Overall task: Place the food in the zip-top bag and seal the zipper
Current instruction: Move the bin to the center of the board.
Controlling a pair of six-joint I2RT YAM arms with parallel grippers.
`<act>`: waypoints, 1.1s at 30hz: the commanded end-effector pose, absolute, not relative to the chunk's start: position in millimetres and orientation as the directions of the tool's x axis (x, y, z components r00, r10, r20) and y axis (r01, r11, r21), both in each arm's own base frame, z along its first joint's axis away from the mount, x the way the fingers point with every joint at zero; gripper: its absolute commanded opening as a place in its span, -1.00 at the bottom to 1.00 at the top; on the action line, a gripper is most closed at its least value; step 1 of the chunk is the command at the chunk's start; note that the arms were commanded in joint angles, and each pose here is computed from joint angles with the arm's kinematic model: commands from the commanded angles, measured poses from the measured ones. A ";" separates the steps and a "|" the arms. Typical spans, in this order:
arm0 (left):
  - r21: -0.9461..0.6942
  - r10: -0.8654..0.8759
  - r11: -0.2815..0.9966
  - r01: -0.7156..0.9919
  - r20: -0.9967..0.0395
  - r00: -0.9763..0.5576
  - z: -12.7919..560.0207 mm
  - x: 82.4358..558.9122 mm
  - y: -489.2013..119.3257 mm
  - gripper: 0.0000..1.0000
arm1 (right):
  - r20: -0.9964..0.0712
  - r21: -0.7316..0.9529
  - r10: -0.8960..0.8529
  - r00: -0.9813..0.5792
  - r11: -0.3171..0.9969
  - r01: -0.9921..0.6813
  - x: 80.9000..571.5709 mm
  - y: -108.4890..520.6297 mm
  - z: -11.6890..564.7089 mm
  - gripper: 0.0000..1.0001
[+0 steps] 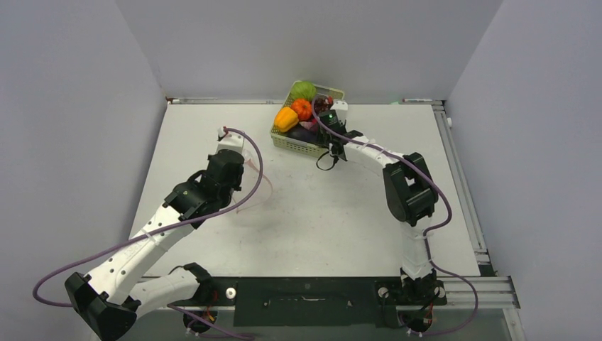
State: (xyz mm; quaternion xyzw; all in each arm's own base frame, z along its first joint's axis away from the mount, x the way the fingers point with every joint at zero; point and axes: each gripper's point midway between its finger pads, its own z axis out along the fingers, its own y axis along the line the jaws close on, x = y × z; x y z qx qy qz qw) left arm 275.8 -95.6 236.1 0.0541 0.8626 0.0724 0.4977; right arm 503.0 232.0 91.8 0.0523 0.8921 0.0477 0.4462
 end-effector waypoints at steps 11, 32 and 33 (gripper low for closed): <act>0.124 0.114 0.992 0.007 -0.887 -0.447 251.7 282.1 -98.1 -1.00 | -0.810 0.148 0.154 -0.566 0.987 0.056 503.5 229.2 102.8 -0.89; 0.126 0.113 0.992 0.000 -0.889 -0.443 252.9 281.7 -96.3 -1.00 | -0.753 0.047 0.017 -0.658 0.998 -0.029 396.6 161.4 100.4 -0.89; 0.126 0.113 0.992 -0.001 -0.890 -0.443 252.9 281.9 -96.0 -1.00 | -0.751 0.048 0.016 -0.660 0.998 -0.030 389.6 158.2 100.3 -0.89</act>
